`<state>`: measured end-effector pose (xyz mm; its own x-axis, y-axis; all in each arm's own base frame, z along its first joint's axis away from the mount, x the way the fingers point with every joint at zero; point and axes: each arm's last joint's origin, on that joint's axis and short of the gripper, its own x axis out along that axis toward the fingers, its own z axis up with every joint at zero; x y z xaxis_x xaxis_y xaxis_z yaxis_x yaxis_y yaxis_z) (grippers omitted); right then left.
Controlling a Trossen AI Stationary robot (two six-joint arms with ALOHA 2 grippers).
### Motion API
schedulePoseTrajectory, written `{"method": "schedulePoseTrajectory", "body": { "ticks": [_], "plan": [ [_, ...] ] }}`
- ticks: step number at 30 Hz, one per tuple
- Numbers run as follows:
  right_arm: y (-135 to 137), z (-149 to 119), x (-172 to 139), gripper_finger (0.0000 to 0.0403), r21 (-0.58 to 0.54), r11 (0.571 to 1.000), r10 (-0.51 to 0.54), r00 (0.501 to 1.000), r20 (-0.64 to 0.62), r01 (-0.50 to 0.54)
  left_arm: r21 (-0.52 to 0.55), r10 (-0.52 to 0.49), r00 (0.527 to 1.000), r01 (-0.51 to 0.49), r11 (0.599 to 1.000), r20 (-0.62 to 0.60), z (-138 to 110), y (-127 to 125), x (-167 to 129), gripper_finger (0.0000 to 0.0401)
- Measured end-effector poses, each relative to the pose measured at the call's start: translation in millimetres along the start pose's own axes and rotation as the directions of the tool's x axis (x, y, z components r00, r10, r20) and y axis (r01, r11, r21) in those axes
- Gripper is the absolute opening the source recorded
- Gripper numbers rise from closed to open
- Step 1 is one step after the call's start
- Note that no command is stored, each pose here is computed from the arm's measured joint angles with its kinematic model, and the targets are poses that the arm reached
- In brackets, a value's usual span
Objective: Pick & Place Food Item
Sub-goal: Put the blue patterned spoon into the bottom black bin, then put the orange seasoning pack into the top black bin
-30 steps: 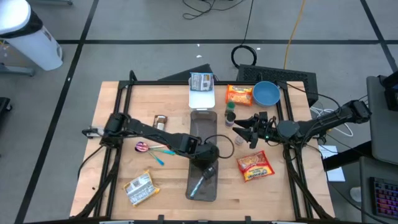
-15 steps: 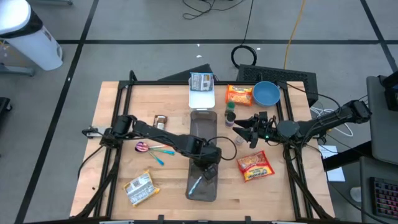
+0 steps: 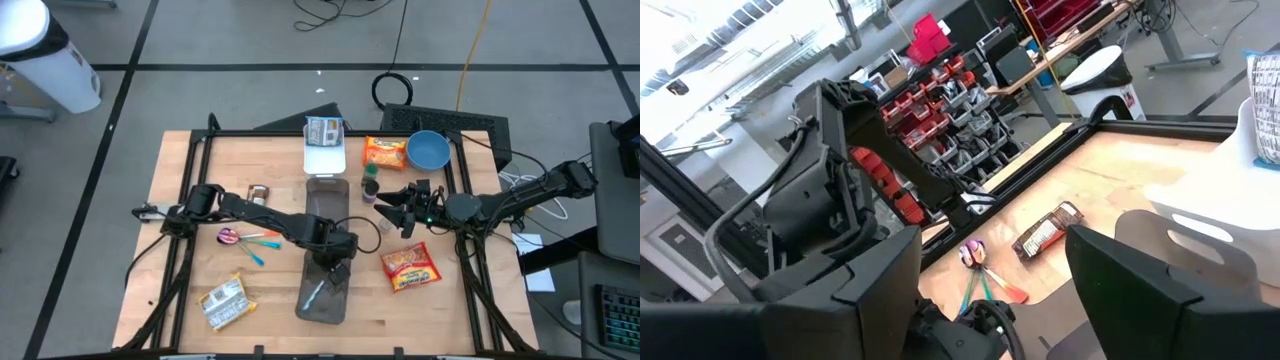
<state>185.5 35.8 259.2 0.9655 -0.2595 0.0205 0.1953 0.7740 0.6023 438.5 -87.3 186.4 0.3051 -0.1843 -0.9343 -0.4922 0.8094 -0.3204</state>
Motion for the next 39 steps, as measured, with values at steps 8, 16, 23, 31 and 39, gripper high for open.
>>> {"method": "schedulePoseTrajectory", "body": {
  "ticks": [8, 16, 23, 31, 39],
  "plan": [
    [0.0, -0.1, 0.0, 0.0242, 0.0, 1.0, 0.001, 1.0, -0.001, -0.001, -0.005, -0.017, 1.0, 0.017, 1.0, 0.01, 3.6, 1.1, -0.4, 0.0013],
    [0.0, -0.2, 0.0, 0.0242, 0.0, 1.0, 0.002, 1.0, -0.002, -0.002, -0.024, -0.054, 0.998, 0.055, 0.998, 0.034, 9.6, 1.5, -1.3, 0.0071],
    [-0.3, -0.5, 0.0, 0.0242, -0.002, 1.0, 0.0, 1.0, -0.004, 0.0, -0.025, -0.091, 0.996, 0.091, 0.996, 0.004, 14.7, 6.4, -2.8, 0.0115],
    [-0.3, -0.5, 0.0, 0.0242, -0.004, 1.0, 0.0, 1.0, -0.005, 0.0, -0.013, -0.169, 0.985, 0.169, 0.986, 0.031, 29.4, -6.5, -29.0, 0.0137],
    [0.0, -0.2, -0.1, 0.0242, -0.002, 1.0, 0.004, 1.0, -0.003, -0.004, 0.143, -0.165, 0.985, 0.156, 0.977, 0.051, 37.5, -28.4, -103.9, 0.0136]
  ]
}}
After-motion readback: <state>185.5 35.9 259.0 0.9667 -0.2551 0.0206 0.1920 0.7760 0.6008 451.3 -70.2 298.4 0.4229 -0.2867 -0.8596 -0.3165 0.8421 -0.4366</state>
